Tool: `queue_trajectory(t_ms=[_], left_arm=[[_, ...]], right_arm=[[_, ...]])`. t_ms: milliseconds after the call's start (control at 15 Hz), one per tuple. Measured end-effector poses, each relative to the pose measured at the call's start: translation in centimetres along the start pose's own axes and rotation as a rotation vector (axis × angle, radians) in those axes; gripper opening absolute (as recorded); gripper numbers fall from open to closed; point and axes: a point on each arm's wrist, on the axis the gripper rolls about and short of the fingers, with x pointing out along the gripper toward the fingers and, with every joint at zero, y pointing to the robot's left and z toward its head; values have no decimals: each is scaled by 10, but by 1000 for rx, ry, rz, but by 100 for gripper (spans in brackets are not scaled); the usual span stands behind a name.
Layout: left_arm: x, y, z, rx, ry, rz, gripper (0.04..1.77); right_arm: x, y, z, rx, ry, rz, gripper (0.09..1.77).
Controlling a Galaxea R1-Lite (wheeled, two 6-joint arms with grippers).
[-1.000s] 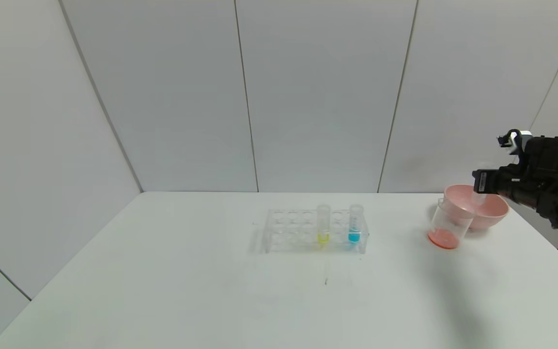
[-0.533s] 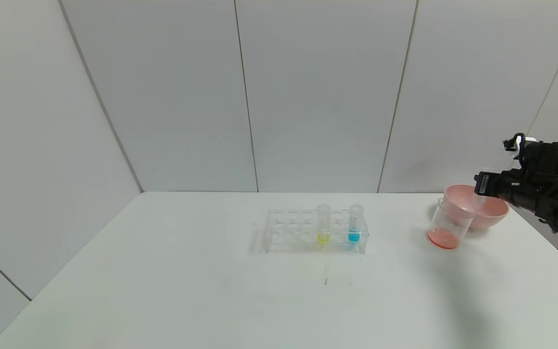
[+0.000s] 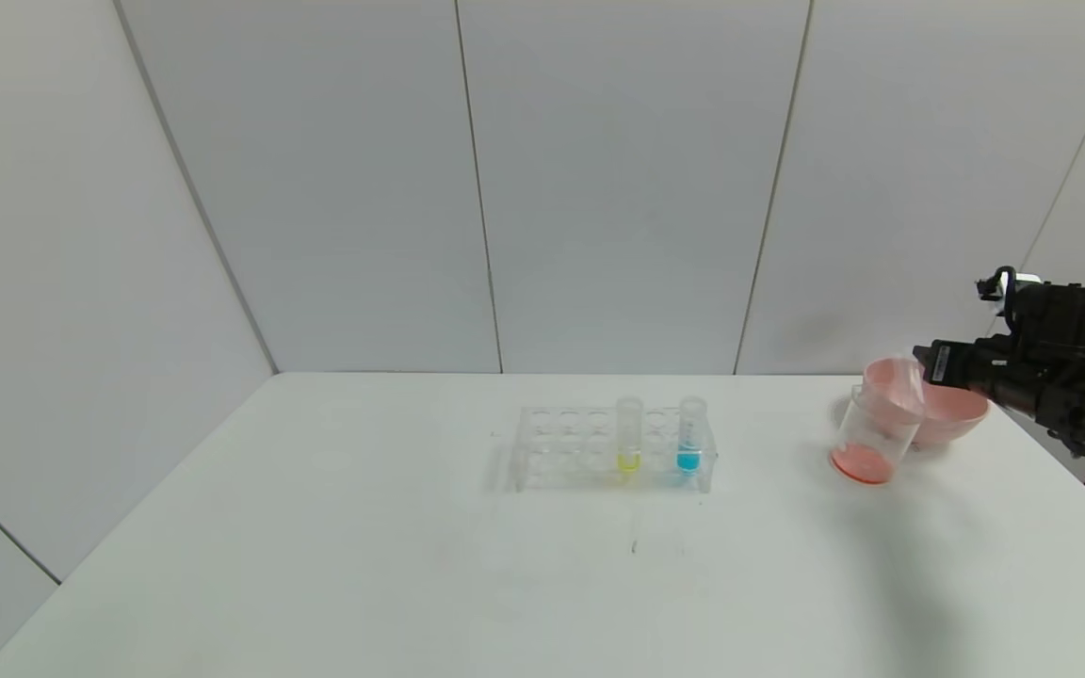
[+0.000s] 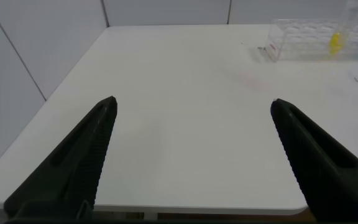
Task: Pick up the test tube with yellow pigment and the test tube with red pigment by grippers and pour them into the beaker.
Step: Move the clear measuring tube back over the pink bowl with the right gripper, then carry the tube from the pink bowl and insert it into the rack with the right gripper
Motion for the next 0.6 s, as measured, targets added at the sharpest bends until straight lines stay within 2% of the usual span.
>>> queue_trajectory(t_ms=[200,400,600], left_arm=[[0,0,0,0,0,0,176],[0,0,0,0,0,0,176],[0,0,0,0,0,0,176]], right_arm=[[-2,0,5,-6,-12,4,130],[-11,0,18,-54,-48,6,143],[-29,1,39,-191,-110,4,152]])
